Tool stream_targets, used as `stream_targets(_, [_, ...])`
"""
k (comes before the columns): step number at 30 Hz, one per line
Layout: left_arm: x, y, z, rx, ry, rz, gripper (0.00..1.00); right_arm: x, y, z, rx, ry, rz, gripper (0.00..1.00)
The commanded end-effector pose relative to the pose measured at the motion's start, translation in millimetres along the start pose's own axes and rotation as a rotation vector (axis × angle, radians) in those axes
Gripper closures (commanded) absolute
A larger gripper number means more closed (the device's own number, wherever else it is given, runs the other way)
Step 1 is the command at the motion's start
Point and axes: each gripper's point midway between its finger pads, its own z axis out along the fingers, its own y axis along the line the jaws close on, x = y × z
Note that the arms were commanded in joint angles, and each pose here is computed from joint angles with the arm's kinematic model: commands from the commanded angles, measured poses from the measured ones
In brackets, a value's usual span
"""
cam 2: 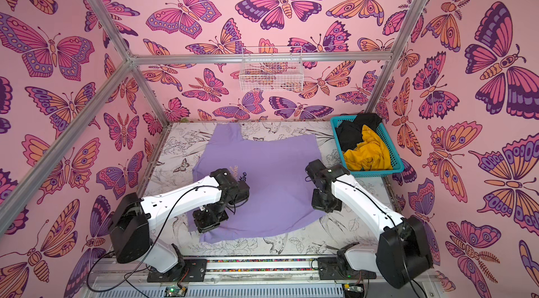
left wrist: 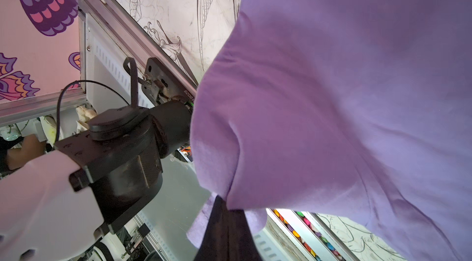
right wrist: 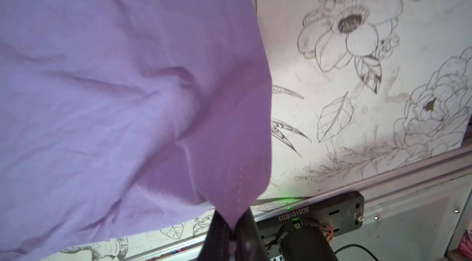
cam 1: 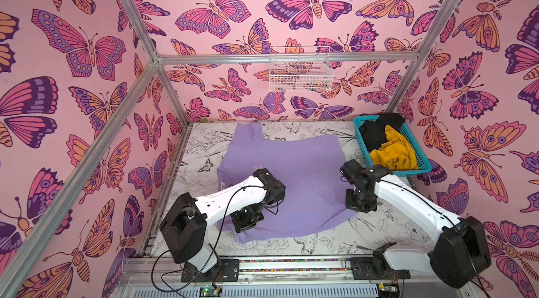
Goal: Fold and stack t-shirts
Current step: Fold the T-shirt.
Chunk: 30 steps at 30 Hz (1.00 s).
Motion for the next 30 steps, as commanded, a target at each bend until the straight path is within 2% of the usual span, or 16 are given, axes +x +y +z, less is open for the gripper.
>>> stream_targets(1, [-15, 47, -6, -0.165, -0.021, 0.021, 1.0, -24, -1, -8, 0.03, -0.046, -0.033, 1.0])
stream_targets(9, [-57, 45, -12, -0.165, -0.06, -0.031, 1.0, -60, 4, -2, 0.02, -0.037, -0.031, 1.0])
stream_targets(15, [-92, 29, -23, -0.185, -0.109, -0.039, 1.0, -79, 15, 13, 0.017, -0.006, -0.046, 1.0])
stream_targets(30, [-143, -10, -21, -0.29, -0.174, -0.029, 1.0, -131, 26, 30, -0.007, 0.004, -0.025, 1.0])
